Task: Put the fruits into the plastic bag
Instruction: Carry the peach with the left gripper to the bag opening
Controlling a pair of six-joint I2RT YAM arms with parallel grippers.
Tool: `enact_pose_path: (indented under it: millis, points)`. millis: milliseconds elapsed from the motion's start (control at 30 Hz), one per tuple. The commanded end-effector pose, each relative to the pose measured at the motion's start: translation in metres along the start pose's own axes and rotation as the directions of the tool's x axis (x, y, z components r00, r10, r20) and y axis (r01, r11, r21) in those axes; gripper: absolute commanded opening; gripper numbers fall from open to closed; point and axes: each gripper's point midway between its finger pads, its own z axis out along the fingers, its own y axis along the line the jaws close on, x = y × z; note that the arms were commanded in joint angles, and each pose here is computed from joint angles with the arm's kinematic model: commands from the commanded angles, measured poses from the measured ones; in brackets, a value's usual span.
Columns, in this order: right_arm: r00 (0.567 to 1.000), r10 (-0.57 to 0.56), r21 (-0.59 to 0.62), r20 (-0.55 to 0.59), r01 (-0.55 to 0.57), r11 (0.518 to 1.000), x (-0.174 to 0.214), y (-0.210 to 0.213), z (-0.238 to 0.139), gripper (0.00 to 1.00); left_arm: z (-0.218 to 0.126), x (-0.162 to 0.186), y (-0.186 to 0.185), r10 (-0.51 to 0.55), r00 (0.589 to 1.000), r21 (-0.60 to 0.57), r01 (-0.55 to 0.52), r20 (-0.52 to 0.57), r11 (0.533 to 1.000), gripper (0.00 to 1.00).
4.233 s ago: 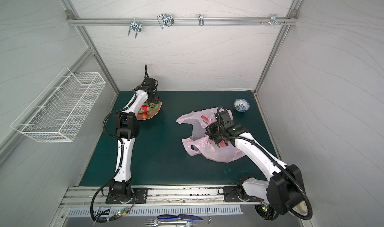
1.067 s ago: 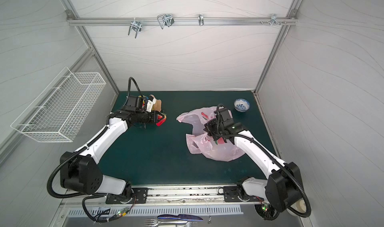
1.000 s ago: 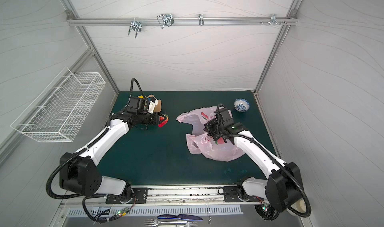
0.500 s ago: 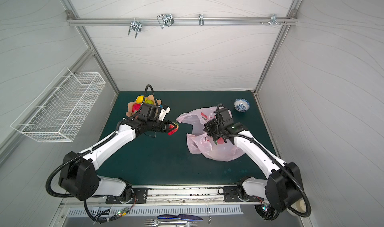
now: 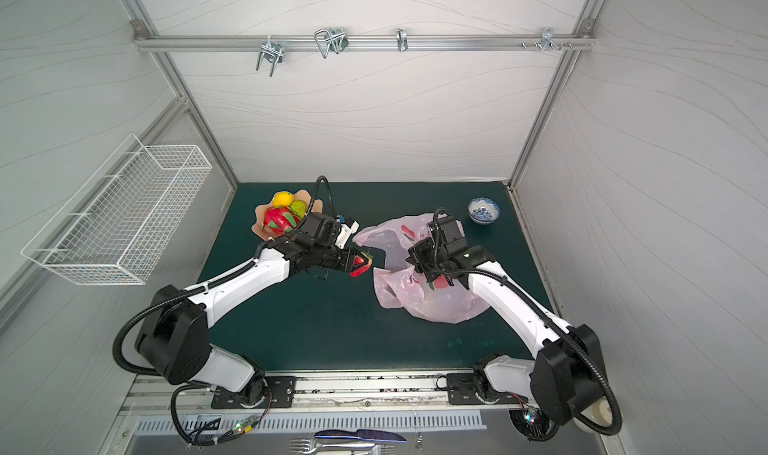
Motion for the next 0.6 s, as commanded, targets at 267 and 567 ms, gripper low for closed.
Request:
enact_pose_path:
  millis: [267, 567]
  points:
    - [1.000, -0.002, -0.021, -0.004, 0.002, 1.000, 0.001, 0.008, -0.005, 0.00, 0.035, -0.038, -0.029, 0.034, 0.996, 0.025, -0.036, 0.087, 0.999, 0.27]
    - [1.000, -0.004, -0.024, -0.010, 0.004, 1.000, 0.002, 0.008, -0.004, 0.00, 0.059, -0.022, -0.038, 0.067, 0.996, -0.001, -0.067, 0.058, 0.998, 0.27]
